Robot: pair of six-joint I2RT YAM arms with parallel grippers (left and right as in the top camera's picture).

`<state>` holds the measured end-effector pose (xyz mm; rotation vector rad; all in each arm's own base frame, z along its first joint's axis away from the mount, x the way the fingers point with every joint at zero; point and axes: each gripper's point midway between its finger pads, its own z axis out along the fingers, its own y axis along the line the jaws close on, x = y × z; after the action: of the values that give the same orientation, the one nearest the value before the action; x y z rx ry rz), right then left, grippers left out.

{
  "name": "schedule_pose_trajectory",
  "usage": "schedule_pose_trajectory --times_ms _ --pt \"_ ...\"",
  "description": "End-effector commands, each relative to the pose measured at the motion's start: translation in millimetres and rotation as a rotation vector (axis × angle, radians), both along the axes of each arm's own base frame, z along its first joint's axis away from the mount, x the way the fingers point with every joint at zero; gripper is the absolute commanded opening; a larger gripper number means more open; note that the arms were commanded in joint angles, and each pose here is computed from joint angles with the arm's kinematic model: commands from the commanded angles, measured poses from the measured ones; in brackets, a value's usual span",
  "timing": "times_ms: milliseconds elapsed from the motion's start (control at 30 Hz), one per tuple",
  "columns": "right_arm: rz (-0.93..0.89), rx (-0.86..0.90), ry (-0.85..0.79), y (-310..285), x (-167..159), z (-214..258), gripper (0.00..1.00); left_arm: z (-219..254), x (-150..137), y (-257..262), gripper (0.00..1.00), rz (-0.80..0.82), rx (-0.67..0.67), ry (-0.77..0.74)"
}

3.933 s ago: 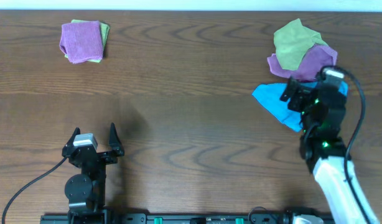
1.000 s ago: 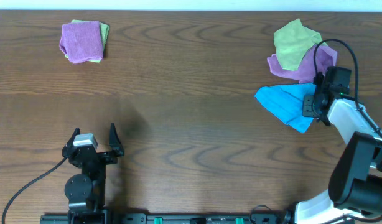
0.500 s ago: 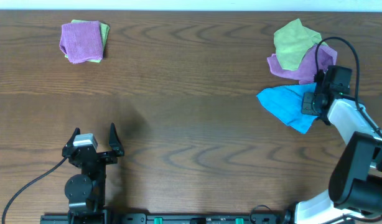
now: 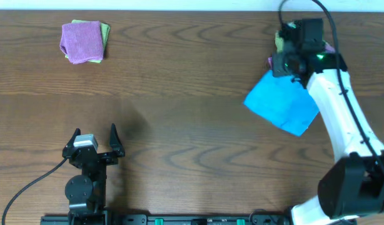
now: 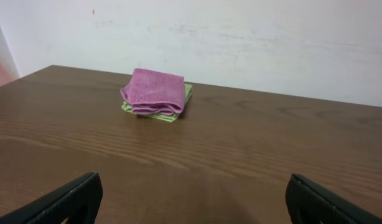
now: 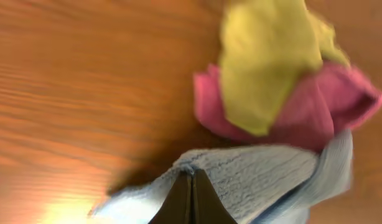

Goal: Fold the cloth
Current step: 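Lift the blue cloth with the right gripper and carry it left to center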

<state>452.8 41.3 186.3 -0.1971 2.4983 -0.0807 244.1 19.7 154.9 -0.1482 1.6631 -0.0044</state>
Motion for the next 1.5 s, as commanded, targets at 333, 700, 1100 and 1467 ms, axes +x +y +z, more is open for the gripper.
schedule_pose_trajectory --times_ms 333,700,1100,1467 --pt "0.451 -0.007 -0.077 159.3 -72.7 88.1 0.01 -19.5 -1.3 0.7 0.95 0.007 -0.006 0.061" --pt "0.754 0.107 -0.161 214.5 -190.0 154.1 0.01 -19.4 -1.3 0.7 0.95 0.007 -0.006 0.061" --pt "0.756 0.064 -0.186 236.4 -147.8 133.4 0.01 -19.5 -1.3 0.7 0.95 0.007 -0.006 0.061" --pt "0.459 0.084 -0.251 203.7 8.1 69.7 0.99 -19.4 -1.3 0.7 0.95 0.007 -0.006 0.061"
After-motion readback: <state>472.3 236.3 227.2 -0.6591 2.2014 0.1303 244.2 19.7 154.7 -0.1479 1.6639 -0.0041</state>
